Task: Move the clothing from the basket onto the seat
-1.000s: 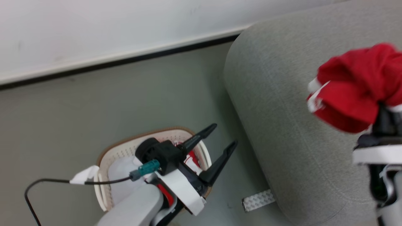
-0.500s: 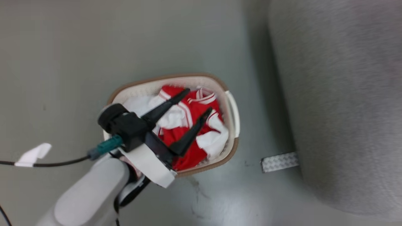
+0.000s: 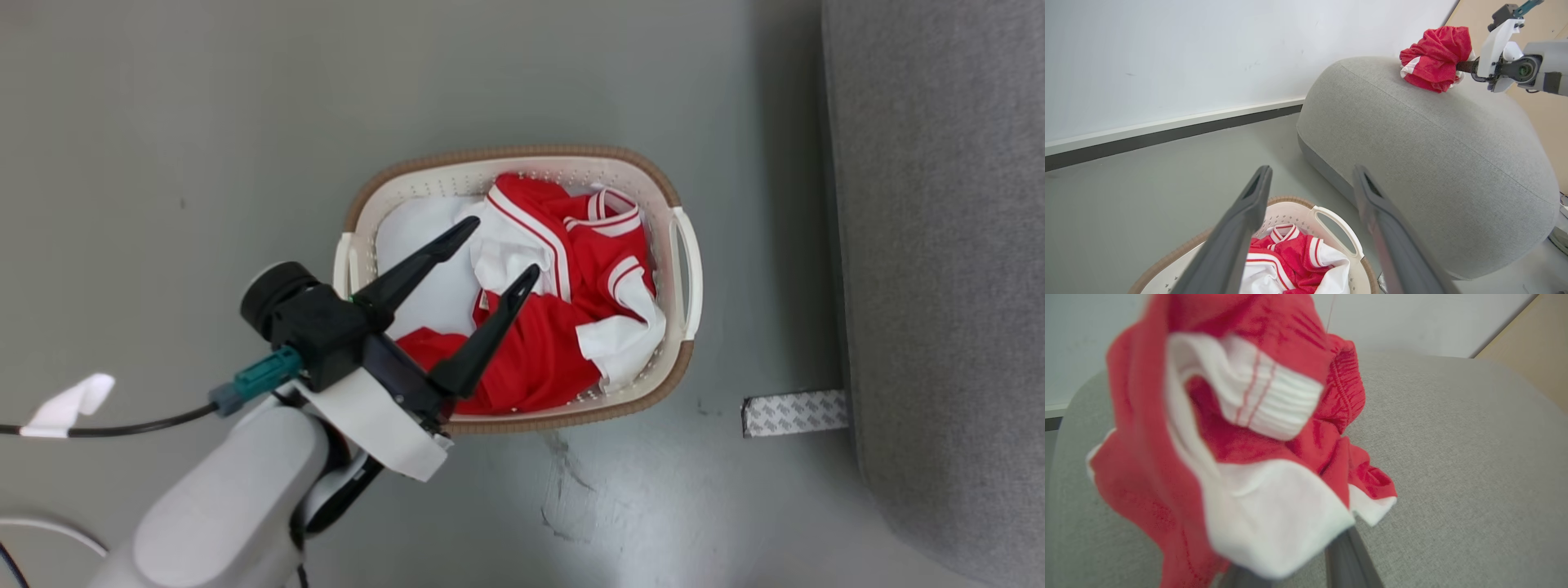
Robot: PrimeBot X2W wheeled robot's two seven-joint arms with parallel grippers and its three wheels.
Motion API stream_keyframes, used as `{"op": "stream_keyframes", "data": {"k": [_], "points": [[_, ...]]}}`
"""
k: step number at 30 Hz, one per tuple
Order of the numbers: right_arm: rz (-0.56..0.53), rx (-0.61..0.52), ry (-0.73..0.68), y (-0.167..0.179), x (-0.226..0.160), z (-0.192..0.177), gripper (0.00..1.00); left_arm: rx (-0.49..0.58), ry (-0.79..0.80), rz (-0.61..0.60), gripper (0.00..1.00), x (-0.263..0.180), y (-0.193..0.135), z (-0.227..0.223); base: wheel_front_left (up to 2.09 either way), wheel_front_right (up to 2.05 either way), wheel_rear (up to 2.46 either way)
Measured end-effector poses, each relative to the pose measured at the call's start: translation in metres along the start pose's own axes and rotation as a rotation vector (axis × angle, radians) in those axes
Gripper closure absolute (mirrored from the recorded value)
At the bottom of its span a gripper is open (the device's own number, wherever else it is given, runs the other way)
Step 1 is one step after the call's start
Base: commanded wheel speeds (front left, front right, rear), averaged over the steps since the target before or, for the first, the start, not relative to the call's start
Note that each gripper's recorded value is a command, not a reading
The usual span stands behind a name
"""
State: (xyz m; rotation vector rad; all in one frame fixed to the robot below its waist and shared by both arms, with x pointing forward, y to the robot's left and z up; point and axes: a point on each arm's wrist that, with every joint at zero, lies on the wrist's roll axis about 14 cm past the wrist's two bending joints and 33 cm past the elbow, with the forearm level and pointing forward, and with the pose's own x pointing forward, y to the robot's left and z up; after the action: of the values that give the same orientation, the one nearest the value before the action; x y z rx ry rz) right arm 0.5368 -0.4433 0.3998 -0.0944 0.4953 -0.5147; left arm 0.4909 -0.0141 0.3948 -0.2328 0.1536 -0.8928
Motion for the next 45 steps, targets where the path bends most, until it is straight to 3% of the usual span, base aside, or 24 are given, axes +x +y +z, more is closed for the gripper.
{"op": "stream_keyframes", "data": {"k": [6, 12, 20, 27, 32, 38, 45], "points": [[-0.006, -0.044, 0.016, -0.008, -0.018, 0.010, 0.00, 0.006, -0.032, 0.005, 0.00, 0.000, -0.013, 0.019, 0.00, 0.00, 0.00], [0.026, -0.165, 0.066, -0.009, -0.048, 0.013, 0.00, 0.000, -0.049, 0.029, 0.00, -0.009, -0.029, 0.039, 0.00, 0.00, 0.00], [0.138, -0.161, -0.187, -0.003, -0.111, 0.079, 0.00, 0.026, -0.130, 0.120, 0.00, -0.034, -0.045, 0.084, 0.00, 0.00, 0.00], [0.273, -0.091, -0.501, 0.004, -0.190, 0.150, 0.00, 0.056, -0.272, 0.280, 0.00, -0.075, -0.034, 0.141, 0.00, 0.00, 0.00], [0.395, -0.011, -0.680, 0.030, -0.240, 0.173, 0.00, 0.071, -0.361, 0.410, 0.00, -0.116, -0.018, 0.171, 0.00, 0.00, 0.00], [0.528, 0.123, -0.775, 0.072, -0.281, 0.157, 0.00, 0.096, -0.402, 0.576, 0.00, -0.166, 0.003, 0.178, 0.00, 0.00, 0.00], [0.655, 0.181, -0.761, 0.119, -0.308, 0.101, 0.00, 0.103, -0.402, 0.695, 0.00, -0.204, 0.009, 0.163, 0.00, 0.00, 0.00]]}}
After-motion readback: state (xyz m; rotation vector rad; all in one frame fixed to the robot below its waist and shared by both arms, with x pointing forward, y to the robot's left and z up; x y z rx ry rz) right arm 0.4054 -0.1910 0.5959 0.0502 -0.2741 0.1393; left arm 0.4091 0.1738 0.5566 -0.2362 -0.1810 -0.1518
